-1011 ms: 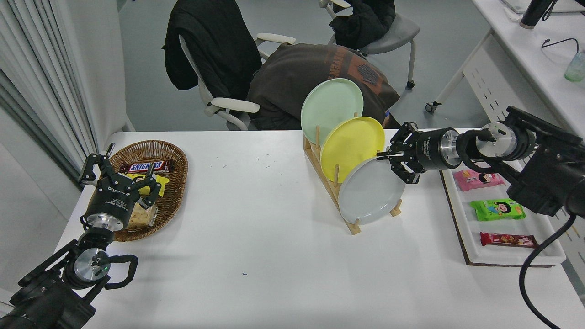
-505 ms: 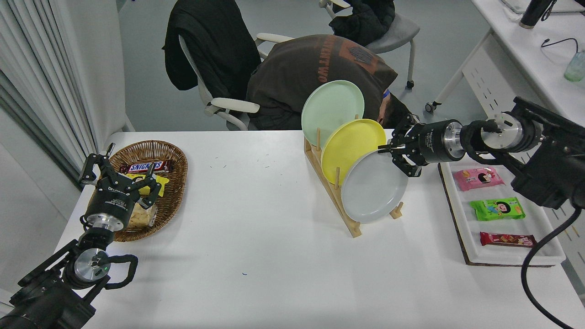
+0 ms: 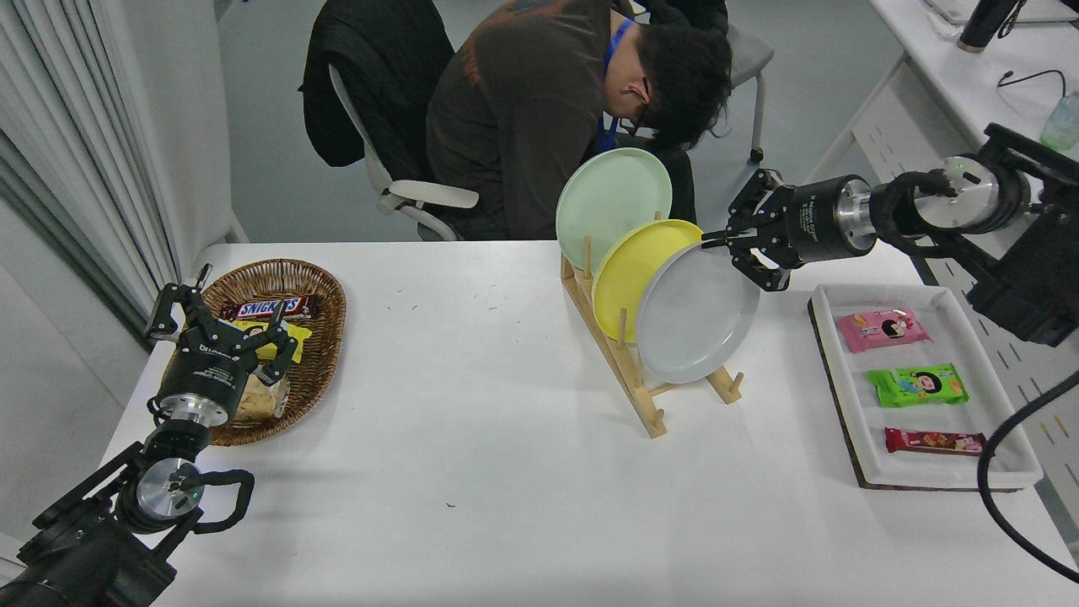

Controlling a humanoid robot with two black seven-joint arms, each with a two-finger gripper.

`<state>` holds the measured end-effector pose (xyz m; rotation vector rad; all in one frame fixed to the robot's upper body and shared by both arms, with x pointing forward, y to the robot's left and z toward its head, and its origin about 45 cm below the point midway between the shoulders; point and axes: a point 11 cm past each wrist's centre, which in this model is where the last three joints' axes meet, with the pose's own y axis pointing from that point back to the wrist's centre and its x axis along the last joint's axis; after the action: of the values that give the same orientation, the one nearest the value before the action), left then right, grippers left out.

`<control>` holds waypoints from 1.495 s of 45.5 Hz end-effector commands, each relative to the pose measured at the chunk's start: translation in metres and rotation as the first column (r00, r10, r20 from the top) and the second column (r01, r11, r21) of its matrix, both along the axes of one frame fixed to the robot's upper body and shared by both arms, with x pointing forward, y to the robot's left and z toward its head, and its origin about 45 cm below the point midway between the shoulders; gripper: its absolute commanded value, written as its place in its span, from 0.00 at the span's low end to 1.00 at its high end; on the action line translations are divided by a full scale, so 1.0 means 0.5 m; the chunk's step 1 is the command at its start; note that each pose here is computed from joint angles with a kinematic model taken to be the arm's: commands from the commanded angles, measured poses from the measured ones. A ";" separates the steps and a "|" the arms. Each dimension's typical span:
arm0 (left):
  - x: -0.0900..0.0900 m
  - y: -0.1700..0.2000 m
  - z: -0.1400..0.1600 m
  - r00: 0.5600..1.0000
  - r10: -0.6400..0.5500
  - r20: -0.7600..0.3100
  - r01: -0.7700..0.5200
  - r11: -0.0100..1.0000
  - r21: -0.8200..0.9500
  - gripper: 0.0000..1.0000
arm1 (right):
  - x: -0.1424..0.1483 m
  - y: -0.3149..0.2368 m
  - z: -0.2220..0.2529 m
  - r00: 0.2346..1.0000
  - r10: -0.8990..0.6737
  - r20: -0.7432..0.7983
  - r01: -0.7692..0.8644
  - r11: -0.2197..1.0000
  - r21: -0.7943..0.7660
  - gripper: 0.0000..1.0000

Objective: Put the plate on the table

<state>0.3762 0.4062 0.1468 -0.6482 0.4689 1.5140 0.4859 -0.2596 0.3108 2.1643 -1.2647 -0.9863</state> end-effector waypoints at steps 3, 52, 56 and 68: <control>0.000 0.000 0.000 1.000 0.001 0.000 -0.001 1.000 0.000 0.98 | 0.009 0.014 0.066 0.999 0.023 0.037 -0.024 1.000 0.019 0.00; 0.000 0.000 0.000 1.000 0.000 0.001 0.000 1.000 0.000 0.98 | -0.003 0.132 0.202 0.996 0.066 0.064 -0.072 0.993 0.096 0.00; 0.000 0.000 0.000 1.000 0.000 -0.001 0.000 1.000 0.000 0.98 | -0.006 0.139 0.204 0.995 0.072 0.063 -0.078 0.992 0.095 0.00; 0.000 0.000 0.000 1.000 0.001 0.000 -0.001 1.000 0.000 0.98 | -0.028 0.198 0.174 0.993 0.120 0.004 -0.120 0.982 0.143 0.00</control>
<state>0.3762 0.4062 0.1468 -0.6478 0.4689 1.5144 0.4799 -0.1831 0.4078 2.3182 -1.1439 -1.0019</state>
